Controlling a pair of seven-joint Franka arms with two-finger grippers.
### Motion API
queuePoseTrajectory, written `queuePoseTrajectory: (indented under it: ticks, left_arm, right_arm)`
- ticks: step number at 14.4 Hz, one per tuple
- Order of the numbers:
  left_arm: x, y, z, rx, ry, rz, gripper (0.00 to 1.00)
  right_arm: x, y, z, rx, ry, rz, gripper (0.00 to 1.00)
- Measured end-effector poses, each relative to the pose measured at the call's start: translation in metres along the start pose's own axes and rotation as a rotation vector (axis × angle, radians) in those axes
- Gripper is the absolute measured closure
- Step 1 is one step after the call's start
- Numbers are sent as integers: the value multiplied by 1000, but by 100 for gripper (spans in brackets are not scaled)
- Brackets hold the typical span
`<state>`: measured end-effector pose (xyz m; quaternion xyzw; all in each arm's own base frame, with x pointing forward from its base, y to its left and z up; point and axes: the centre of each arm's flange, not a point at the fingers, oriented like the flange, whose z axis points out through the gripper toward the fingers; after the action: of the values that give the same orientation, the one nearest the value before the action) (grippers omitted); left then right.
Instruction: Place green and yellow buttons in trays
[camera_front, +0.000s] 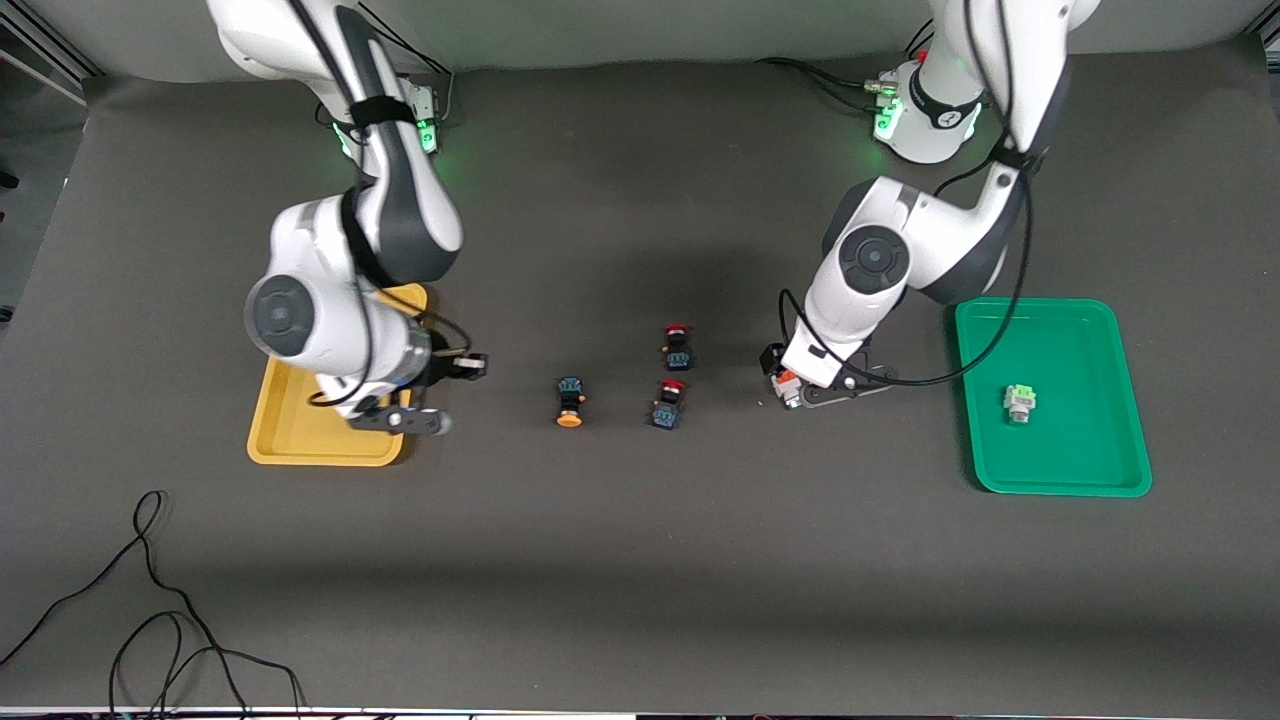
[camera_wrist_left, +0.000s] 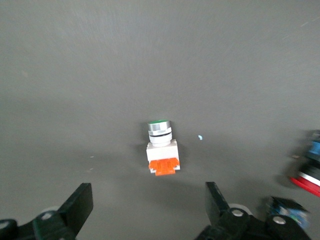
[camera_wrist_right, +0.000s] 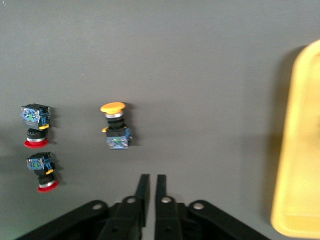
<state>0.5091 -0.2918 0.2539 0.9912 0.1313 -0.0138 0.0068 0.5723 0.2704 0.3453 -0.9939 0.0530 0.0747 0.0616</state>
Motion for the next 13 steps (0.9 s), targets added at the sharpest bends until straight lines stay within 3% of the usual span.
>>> queuePoseTrajectory:
  ticks: [3, 5, 8, 9, 10, 13]
  left_arm:
    - [-15, 10, 51, 1, 0, -18, 0]
    - [-19, 12, 66, 10, -6, -18, 4]
    - [-14, 11, 67, 11, -2, -23, 40]
    - [-12, 10, 66, 11, 0, -26, 50]
    - [-10, 9, 65, 10, 3, -29, 59]
    - [6, 10, 48, -7, 30, -50, 59]
  right_arm:
    - [-25, -67, 78, -15, 73, 13, 54]
    - [-30, -78, 122, -61, 97, 6, 36]
    - [-27, -74, 159, -103, 122, 5, 6]
    - [-26, -75, 165, -109, 133, 2, 0]
    - [-26, -75, 170, -112, 141, -2, 0]
    - [-29, -80, 181, -110, 157, -14, 1]
